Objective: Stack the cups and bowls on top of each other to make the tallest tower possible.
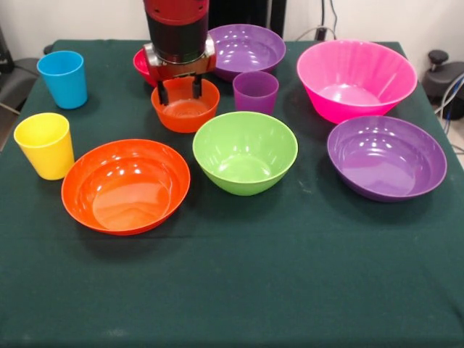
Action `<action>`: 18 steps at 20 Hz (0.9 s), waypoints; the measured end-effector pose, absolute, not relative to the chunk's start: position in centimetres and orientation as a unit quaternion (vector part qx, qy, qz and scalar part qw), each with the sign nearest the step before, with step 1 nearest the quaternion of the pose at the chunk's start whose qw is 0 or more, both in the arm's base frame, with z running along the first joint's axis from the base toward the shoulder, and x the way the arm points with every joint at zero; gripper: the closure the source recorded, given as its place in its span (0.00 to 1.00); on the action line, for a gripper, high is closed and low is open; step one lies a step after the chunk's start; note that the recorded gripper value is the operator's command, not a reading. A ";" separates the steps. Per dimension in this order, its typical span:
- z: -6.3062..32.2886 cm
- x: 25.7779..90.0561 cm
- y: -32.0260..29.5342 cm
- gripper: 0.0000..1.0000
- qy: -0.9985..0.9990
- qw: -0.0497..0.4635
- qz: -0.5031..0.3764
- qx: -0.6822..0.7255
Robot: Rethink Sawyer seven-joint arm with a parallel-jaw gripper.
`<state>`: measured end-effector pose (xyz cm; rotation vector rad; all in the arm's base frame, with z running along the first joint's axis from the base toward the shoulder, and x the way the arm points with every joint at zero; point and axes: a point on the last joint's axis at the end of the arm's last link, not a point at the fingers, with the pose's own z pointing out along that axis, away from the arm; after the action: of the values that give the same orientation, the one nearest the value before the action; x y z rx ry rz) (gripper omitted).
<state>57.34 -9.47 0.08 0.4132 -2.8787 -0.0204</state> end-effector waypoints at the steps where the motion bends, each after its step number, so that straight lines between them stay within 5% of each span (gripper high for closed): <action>1: 0.2 57.4 -9.5 0.00 -0.983 0.116 -0.006 0.141; 18: 3.1 58.0 -11.2 0.00 -0.986 0.097 0.016 0.136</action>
<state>57.98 -11.25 3.14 0.4040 -2.9190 0.0482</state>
